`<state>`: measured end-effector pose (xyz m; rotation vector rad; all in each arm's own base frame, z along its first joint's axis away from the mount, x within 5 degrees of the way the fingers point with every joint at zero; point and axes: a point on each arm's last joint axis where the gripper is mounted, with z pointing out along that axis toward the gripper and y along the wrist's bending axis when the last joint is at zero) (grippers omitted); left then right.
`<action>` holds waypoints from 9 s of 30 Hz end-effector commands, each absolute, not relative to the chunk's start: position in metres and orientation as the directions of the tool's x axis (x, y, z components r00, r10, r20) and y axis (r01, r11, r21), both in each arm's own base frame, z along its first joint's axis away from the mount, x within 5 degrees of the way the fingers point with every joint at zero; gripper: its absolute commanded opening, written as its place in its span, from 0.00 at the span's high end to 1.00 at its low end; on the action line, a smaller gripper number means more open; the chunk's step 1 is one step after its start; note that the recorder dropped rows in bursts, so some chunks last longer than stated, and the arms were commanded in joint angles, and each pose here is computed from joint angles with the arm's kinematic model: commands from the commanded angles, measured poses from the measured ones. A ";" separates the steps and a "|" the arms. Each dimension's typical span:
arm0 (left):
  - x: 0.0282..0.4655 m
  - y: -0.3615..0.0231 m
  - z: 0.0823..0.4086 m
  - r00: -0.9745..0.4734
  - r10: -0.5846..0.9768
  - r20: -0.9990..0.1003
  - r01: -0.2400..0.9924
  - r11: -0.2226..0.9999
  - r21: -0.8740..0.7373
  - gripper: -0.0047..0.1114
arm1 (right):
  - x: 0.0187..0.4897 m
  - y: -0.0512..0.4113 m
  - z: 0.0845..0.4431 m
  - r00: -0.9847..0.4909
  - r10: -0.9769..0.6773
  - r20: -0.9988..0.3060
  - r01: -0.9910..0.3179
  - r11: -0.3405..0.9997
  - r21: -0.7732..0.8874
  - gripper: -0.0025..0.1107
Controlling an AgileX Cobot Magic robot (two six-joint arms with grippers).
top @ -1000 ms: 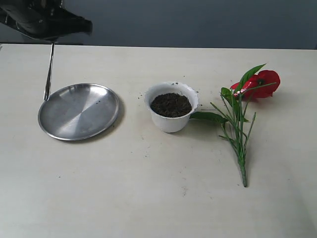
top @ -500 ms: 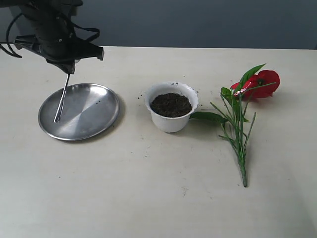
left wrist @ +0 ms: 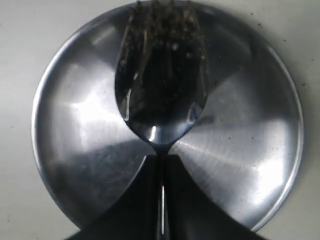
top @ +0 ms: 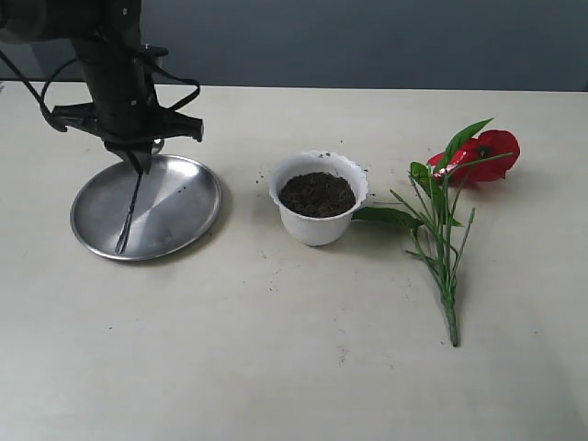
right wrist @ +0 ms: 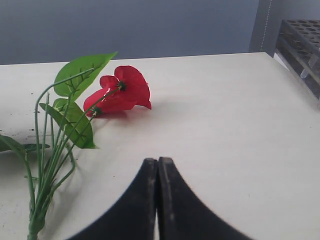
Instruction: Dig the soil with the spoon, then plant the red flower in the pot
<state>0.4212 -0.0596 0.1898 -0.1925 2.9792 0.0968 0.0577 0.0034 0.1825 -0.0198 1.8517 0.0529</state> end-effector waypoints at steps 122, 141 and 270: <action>0.293 -0.016 0.431 -0.561 -0.150 -0.814 -0.166 0.984 -0.067 0.96 | 0.058 0.003 0.183 -0.270 0.013 -0.963 -0.037 0.999 0.024 0.98; 0.181 0.009 0.494 -0.314 -0.059 -0.948 -0.230 0.973 0.016 0.96 | 0.058 0.003 0.183 -0.270 0.013 -0.963 -0.037 0.999 0.024 0.98; 0.052 0.014 0.183 -0.225 -0.111 -0.968 -0.282 0.958 -0.045 0.96 | 0.058 0.003 0.183 -0.270 0.013 -0.963 -0.037 0.999 0.024 0.98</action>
